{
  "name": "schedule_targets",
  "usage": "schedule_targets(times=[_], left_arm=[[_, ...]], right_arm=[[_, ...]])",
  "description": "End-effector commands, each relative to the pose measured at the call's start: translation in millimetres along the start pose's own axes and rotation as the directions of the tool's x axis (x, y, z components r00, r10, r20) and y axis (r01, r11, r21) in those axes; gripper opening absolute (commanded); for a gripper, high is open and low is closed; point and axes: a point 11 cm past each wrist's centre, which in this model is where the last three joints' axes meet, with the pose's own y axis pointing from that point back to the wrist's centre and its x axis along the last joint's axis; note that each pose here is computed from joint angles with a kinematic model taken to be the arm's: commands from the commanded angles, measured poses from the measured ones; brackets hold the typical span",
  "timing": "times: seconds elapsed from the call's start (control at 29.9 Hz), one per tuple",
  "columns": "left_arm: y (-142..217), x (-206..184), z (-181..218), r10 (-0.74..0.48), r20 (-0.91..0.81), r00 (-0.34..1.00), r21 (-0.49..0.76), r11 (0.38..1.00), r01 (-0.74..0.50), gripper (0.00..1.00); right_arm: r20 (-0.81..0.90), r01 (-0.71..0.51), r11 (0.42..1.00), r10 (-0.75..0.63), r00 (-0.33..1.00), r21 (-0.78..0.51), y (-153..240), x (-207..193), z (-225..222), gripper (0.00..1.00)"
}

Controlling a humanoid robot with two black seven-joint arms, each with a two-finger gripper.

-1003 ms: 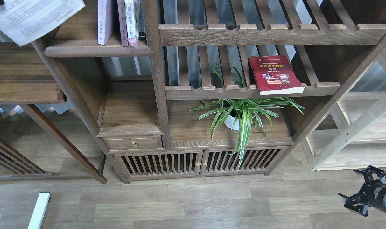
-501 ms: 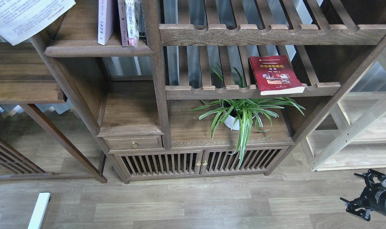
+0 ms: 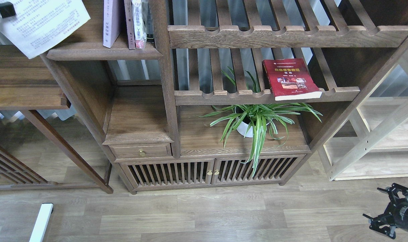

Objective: Organize books on shelf
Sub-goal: 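Push the white book onto the top shelf with the left gripper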

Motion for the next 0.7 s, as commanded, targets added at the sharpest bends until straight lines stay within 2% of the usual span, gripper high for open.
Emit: schedule_targets(times=[0.0,0.67], left_arm=[[-9,0,1,-0.009,-0.002,1.000,-0.001,1.000,0.009,0.00],[-37,7,4,-0.017,0.020,1.000,0.077,0.997,0.015,0.00]], right_arm=[[0.000,0.001,1.000,-0.001,1.000,0.000,0,0,0,1.00],[0.000,0.001,1.000,-0.001,1.000,-0.002,0,0,1,1.00]])
